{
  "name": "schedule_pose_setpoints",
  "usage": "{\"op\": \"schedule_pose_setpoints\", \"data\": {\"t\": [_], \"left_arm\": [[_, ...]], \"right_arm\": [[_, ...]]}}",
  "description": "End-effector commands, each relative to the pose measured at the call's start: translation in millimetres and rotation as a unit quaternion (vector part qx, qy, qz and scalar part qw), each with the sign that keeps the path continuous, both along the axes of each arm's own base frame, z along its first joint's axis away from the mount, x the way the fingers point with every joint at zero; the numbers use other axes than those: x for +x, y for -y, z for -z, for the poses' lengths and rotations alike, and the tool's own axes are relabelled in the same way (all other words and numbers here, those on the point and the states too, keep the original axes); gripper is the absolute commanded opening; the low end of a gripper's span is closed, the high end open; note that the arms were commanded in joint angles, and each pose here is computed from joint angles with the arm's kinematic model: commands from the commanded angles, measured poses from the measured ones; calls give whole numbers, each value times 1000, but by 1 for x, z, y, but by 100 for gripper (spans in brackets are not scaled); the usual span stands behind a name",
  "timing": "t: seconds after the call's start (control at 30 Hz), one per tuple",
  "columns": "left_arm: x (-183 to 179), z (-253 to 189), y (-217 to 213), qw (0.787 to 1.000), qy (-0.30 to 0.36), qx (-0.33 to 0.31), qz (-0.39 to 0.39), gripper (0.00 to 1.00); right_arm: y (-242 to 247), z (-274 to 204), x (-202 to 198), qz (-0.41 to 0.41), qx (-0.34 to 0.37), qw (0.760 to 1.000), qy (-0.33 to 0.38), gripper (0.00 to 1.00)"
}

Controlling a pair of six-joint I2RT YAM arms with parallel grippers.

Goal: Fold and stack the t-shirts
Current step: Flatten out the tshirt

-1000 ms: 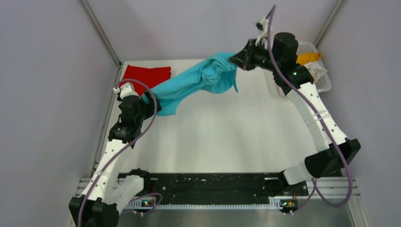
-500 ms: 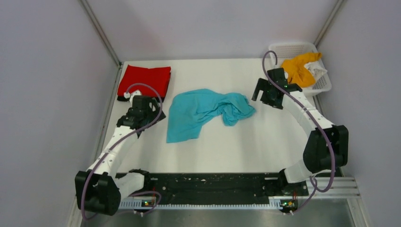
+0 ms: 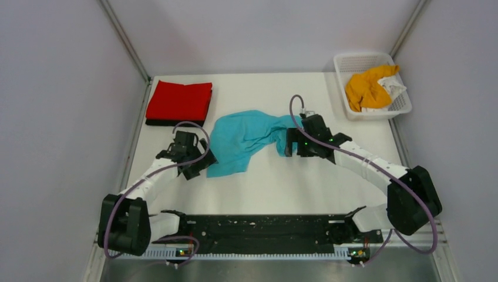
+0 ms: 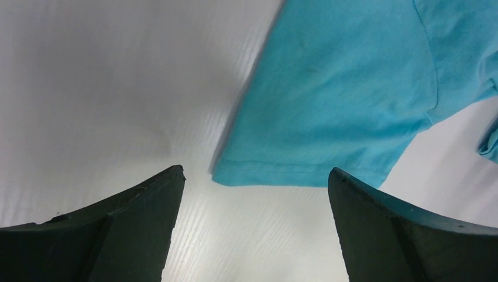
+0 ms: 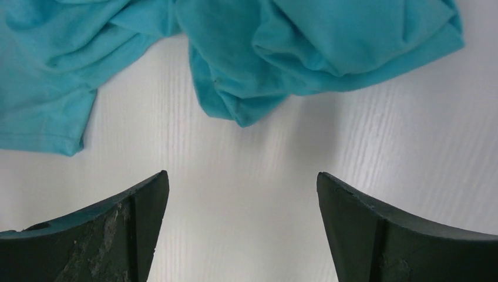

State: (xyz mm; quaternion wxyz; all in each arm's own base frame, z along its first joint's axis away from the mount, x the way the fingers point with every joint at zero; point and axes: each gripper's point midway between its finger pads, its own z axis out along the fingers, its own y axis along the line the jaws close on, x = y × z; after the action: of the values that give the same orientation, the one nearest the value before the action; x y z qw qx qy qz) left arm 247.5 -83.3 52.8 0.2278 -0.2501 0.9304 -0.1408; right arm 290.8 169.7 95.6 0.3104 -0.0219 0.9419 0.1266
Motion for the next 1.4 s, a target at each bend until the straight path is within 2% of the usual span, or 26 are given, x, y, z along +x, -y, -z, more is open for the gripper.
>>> {"op": "schedule_pose_setpoints", "data": {"t": [0.0, 0.1, 0.2, 0.3, 0.4, 0.6, 0.77, 0.83, 0.93, 1.13, 1.37], "left_arm": [[26, -5, 28, 998, 38, -46, 20, 94], [31, 7, 35, 999, 21, -38, 24, 82], [33, 19, 38, 999, 8, -36, 25, 60], [36, 24, 40, 999, 5, -35, 28, 42], [37, 27, 41, 999, 4, -35, 29, 1], [43, 13, 42, 998, 31, -40, 30, 0], [44, -3, 40, 998, 50, -36, 33, 0], [46, -9, 41, 997, 56, -37, 35, 0], [52, -21, 41, 996, 75, -37, 32, 0], [69, -70, 33, 989, 147, -23, 20, 0], [80, -135, 5, 970, 242, 24, -24, 0]], "right_arm": [[-44, 1, 6, -24, 60, 997, 30, 92], [-58, 10, 6, -35, 50, 997, 37, 88], [-63, 21, 9, -37, 45, 997, 41, 79], [-68, 31, 10, -40, 42, 997, 41, 73], [-66, 44, 15, -39, 14, 998, 46, 68], [-56, 67, 27, -17, -33, 998, 57, 64], [-45, 77, 42, 24, -63, 995, 73, 52], [-38, 79, 43, 45, -72, 994, 76, 36], [-27, 71, 36, 54, -83, 992, 78, 0], [-1, 21, 13, 33, -99, 994, 39, 0], [50, -44, -4, 37, -16, 999, -17, 0]]}}
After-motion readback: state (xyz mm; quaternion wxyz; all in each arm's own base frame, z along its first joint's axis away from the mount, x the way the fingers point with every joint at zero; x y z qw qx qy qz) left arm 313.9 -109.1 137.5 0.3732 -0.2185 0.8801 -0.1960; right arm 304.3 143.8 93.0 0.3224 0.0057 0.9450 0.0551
